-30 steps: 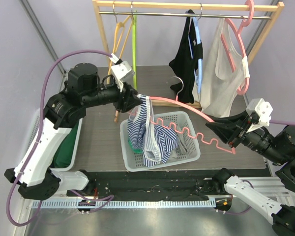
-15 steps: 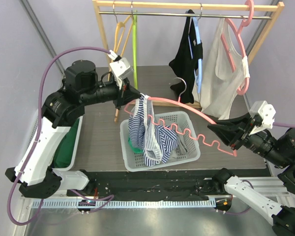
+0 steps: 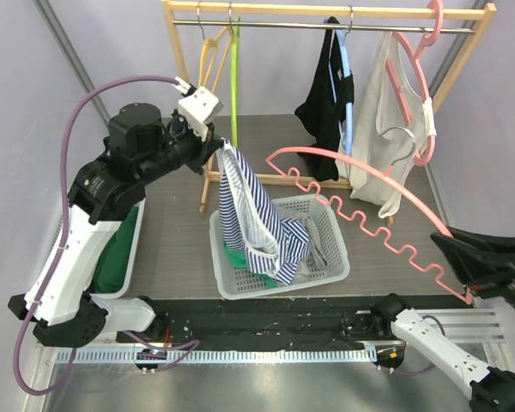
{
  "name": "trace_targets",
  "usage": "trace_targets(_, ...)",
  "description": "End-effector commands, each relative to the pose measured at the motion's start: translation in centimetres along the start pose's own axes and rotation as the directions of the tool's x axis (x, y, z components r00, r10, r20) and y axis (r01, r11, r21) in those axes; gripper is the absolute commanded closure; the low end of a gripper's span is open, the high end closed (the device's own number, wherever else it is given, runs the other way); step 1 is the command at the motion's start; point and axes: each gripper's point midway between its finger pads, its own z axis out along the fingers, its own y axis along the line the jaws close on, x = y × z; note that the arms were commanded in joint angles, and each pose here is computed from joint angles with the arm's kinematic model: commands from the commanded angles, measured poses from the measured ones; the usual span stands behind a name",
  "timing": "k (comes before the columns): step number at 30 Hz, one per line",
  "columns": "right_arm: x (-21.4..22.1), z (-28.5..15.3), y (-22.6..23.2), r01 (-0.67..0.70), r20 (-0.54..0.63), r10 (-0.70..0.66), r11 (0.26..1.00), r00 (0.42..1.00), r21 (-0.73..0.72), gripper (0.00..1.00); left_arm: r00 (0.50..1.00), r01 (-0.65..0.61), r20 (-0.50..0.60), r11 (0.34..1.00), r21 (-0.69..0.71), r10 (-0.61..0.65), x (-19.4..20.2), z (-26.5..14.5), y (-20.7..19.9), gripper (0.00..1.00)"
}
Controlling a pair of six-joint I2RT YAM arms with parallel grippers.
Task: Remove the tank top from the hanger
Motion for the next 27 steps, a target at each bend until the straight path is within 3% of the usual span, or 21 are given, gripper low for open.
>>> trace_targets(1, -1.7, -1.3, -1.2, 0.05, 0.045, -0.053, 0.995, 0.998, 0.082, 0.99, 1.0, -0.011, 0.006, 0.999, -0.031, 0.011, 0.5, 0.6, 0.6, 1.0)
trace_targets(5, -3.0, 0.3, -1.9, 0.047, 0.088, -0.057, 0.992, 0.994, 0.114, 0.99, 1.0, 0.021, -0.023, 0.992, 0.122, -0.018, 2.0, 1.2, -2.6, 1.0)
trace_targets(12, -1.3, 7.7, -6.5, 0.084, -0.052, -0.072, 0.951, 0.996, 0.298, 0.99, 0.995, 0.036, -0.101, 0.925, 0.378, 0.002, 4.9, 1.8, -9.6, 1.0)
trace_targets(16, -1.9, 11.7, -7.1, 0.078, -0.06, -0.063, 0.95, 0.996, 0.302, 0.99, 0.981, 0.006, -0.178, 0.899, 0.438, 0.081, 8.5, 2.9, -12.2, 0.99)
trace_targets(18, -2.6, 12.9, -7.2, 0.057, -0.044, -0.046, 0.952, 0.998, 0.302, 0.99, 0.969, -0.013, -0.218, 0.901, 0.433, 0.118, 10.4, 3.8, -12.5, 0.93)
trace_targets(19, -2.4, 13.8, -7.6, 0.04, -0.054, -0.024, 0.948, 0.998, 0.317, 0.99, 0.956, -0.042, -0.244, 0.896, 0.441, 0.165, 12.3, 4.3, -12.9, 0.93)
trace_targets(20, -2.6, 14.2, -7.7, 0.035, -0.05, -0.02, 0.945, 0.999, 0.324, 0.99, 0.942, -0.091, -0.271, 0.927, 0.365, 0.199, 13.4, 5.1, -11.5, 0.95)
trace_targets(23, -2.3, 15.1, -9.0, 0.028, -0.076, 0.001, 0.921, 0.997, 0.389, 0.99, 0.898, -0.256, -0.299, 0.937, 0.238, 0.322, 15.7, 7.7, -9.4, 1.0)
trace_targets(25, -1.5, 15.8, -9.4, 0.031, -0.113, 0.016, 0.913, 0.993, 0.408, 0.99, 0.88, -0.292, -0.319, 0.931, 0.218, 0.351, 17.1, 8.9, -9.0, 1.0)
trace_targets(27, -1.7, 15.8, -9.8, 0.031, -0.117, 0.022, 0.903, 0.993, 0.429, 0.99, 0.871, -0.286, -0.338, 0.927, 0.244, 0.357, 18.2, 9.2, -9.5, 0.92)
